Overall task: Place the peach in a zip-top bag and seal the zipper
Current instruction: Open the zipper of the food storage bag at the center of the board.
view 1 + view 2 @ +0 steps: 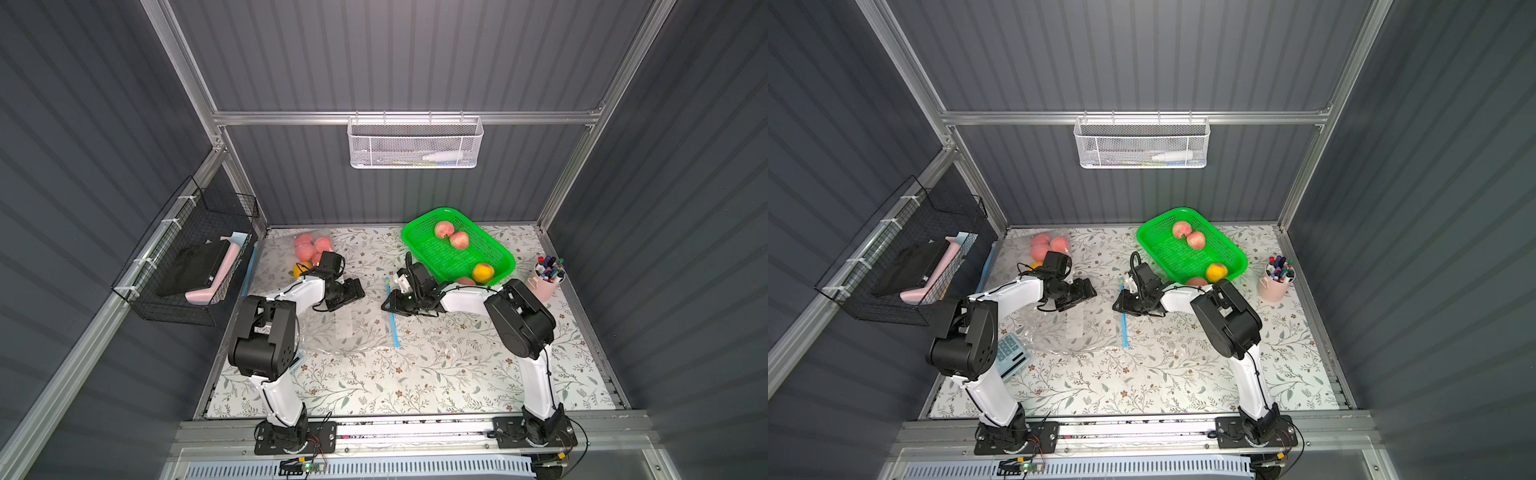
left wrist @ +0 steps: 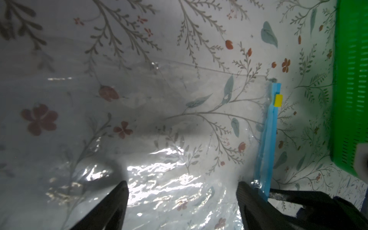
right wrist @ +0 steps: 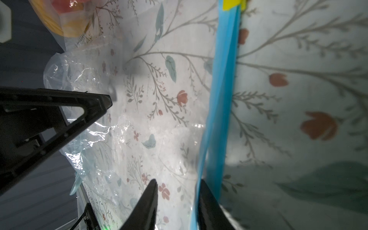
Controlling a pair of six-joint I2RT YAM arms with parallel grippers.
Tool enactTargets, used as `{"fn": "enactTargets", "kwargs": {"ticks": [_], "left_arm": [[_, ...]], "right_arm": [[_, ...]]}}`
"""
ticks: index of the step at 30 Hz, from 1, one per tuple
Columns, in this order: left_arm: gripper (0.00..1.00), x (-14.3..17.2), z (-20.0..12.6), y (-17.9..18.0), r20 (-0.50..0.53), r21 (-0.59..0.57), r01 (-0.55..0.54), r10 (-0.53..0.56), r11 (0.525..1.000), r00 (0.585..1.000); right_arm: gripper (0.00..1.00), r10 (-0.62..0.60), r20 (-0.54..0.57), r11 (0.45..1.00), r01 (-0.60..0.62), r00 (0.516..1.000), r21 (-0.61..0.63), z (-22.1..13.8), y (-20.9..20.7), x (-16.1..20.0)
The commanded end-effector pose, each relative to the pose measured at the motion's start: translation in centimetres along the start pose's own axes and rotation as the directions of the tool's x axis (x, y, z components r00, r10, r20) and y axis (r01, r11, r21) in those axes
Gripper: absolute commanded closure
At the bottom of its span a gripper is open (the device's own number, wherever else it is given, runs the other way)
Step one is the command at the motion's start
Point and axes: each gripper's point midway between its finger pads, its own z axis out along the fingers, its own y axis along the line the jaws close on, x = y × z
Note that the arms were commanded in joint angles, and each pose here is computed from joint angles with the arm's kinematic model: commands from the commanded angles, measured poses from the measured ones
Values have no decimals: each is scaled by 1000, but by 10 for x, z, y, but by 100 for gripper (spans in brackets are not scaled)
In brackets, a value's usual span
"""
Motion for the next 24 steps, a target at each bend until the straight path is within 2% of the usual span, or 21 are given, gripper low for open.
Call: {"fn": "enactTargets", "kwargs": {"ticks": [1, 16, 20, 24], "left_arm": [[15, 10, 9, 11, -28, -38, 11, -12, 999, 1000], [20, 33, 18, 37, -88, -122, -44, 34, 992, 996], [21, 32, 15, 36, -83, -121, -53, 44, 991, 996], [21, 27, 9, 29, -68, -98, -86, 79, 992, 995]], "right_arm": [[64, 2, 2, 1000, -2, 1000, -25, 3, 8, -6], [65, 21, 91, 1000, -22, 996, 18, 27, 11, -51], [69, 31, 118, 999, -36, 993, 39, 31, 6, -60], [90, 48, 142, 997, -55, 989, 47, 27, 4, -67]]}}
